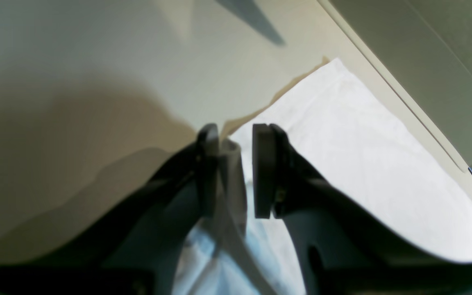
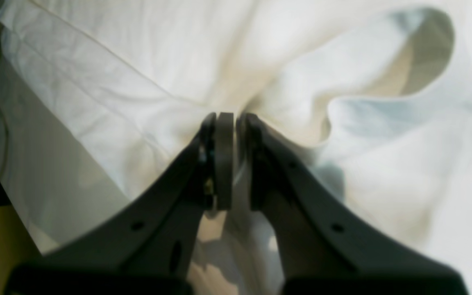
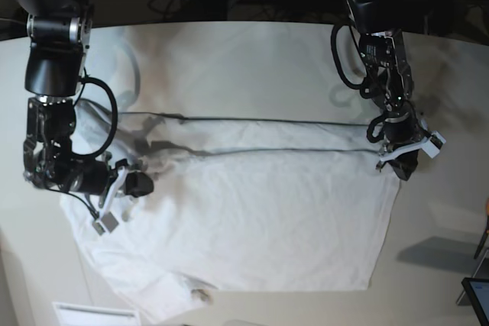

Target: Fold the T-shirt properly

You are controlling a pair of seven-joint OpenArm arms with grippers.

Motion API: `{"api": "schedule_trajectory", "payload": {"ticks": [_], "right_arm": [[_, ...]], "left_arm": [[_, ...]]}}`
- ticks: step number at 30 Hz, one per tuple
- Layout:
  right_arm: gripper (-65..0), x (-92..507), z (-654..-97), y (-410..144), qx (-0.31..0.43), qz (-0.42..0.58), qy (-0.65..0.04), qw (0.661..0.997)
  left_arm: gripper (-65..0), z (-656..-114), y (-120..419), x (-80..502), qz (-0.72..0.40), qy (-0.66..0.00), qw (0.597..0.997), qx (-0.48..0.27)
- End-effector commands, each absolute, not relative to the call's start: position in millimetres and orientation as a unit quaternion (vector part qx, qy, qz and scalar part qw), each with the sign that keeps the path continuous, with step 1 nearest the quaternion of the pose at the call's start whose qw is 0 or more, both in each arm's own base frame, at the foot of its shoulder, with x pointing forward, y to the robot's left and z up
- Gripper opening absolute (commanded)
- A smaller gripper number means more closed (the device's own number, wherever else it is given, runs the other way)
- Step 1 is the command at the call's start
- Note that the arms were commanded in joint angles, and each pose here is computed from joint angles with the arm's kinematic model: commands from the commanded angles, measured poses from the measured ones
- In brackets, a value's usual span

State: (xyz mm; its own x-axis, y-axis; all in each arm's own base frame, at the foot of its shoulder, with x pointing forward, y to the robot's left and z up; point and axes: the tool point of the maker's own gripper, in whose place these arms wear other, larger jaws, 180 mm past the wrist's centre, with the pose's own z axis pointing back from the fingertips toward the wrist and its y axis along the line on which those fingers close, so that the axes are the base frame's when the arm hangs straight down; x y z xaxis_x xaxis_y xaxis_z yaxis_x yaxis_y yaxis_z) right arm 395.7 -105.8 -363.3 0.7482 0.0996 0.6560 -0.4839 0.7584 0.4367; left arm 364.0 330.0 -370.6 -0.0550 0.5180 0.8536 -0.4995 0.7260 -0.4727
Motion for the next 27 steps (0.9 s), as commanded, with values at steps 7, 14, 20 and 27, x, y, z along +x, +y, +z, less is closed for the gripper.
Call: {"api": "schedule_trajectory", "payload": {"ticks": [7,14,20,27], "right_arm": [[-60.6,432.7,-331.0,-84.8,0.324,0.185,-0.352,0.858],[-60.1,450.4,-316.2,-82.2,0.325,0.187,-0.369,0.850],[-49.5,448.9,-305.3,-112.5,0.310,0.167,-0.377,0.857],[-18.1,404.7,-292.2,-156.9,0.255,0.146,-0.424,0.856]], "left_arm": [[-50.1,-355.4,343.0,364.0,0.353,-0.644,0.679,0.005],[-50.1,-354.0,356.1,358.0,0.346,-0.644,0.681,0.020],[-49.9,-354.1,362.7,357.1,0.336,-0.631,0.699,0.021],[-49.9,-360.3,361.5,355.9,0.330,-0.616,0.715,0.017]]}}
